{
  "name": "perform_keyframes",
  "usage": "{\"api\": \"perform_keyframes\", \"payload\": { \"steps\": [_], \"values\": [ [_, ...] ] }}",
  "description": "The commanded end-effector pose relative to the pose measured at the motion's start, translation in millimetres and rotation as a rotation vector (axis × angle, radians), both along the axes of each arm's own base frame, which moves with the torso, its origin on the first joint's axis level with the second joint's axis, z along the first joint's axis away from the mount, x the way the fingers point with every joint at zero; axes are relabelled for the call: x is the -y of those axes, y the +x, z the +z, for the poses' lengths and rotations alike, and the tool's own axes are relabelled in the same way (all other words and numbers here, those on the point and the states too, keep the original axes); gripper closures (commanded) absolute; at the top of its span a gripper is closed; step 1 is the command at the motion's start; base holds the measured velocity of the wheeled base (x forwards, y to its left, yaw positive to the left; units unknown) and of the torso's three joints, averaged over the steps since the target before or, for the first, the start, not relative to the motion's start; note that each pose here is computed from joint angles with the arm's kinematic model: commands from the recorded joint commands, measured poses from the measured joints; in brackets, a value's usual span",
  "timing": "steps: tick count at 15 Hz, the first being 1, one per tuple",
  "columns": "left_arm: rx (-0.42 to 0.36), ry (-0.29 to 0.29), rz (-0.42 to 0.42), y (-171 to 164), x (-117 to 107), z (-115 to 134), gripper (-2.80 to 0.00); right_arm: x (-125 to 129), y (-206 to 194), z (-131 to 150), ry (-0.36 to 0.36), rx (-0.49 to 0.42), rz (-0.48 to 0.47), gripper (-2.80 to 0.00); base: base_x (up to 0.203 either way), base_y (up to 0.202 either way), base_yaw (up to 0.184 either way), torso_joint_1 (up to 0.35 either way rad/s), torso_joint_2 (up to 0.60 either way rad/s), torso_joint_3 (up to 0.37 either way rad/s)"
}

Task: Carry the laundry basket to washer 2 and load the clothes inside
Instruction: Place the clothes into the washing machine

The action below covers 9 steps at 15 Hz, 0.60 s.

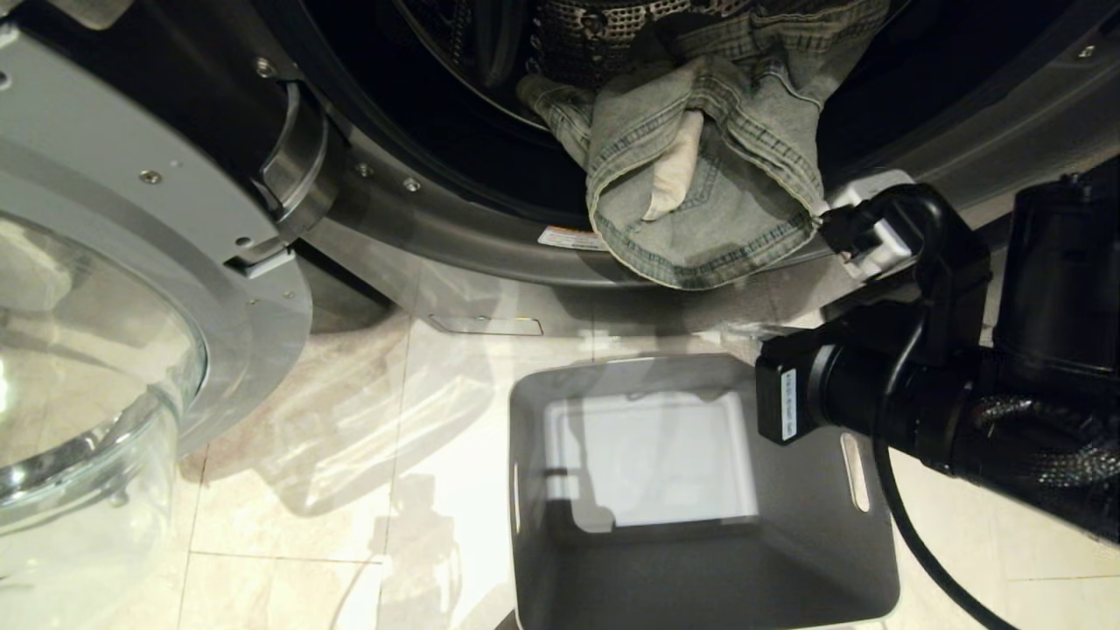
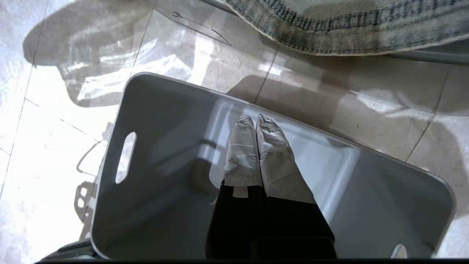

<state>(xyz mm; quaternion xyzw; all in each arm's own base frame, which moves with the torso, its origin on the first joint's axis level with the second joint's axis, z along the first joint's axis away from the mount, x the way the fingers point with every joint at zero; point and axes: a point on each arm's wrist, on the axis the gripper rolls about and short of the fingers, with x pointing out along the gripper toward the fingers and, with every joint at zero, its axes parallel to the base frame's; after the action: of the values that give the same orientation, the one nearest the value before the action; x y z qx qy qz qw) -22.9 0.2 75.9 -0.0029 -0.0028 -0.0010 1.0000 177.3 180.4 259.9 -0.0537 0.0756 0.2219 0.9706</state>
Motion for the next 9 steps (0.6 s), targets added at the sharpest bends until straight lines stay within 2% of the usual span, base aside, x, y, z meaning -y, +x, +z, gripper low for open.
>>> {"api": "perform_keyframes", "payload": {
  "steps": [1, 6, 9],
  "values": [
    [-0.001, 0.000, 0.000, 0, 0, 0, 0.00, -8, 9, -14, -0.015, -0.010, -0.010, 0.00, 0.000, 0.000, 0.000, 0.000, 0.00, 0.000],
    [-0.001, 0.000, 0.000, 0, 0, 0, 0.00, -25, 33, -36, -0.055, -0.017, -0.096, 0.00, 0.000, 0.000, 0.000, 0.000, 0.00, 0.000],
    [-0.001, 0.000, 0.000, 0, 0, 0, 0.00, -30, 38, -48, -0.080, -0.043, -0.104, 0.00, 0.000, 0.000, 0.000, 0.000, 0.00, 0.000]
  ]
}}
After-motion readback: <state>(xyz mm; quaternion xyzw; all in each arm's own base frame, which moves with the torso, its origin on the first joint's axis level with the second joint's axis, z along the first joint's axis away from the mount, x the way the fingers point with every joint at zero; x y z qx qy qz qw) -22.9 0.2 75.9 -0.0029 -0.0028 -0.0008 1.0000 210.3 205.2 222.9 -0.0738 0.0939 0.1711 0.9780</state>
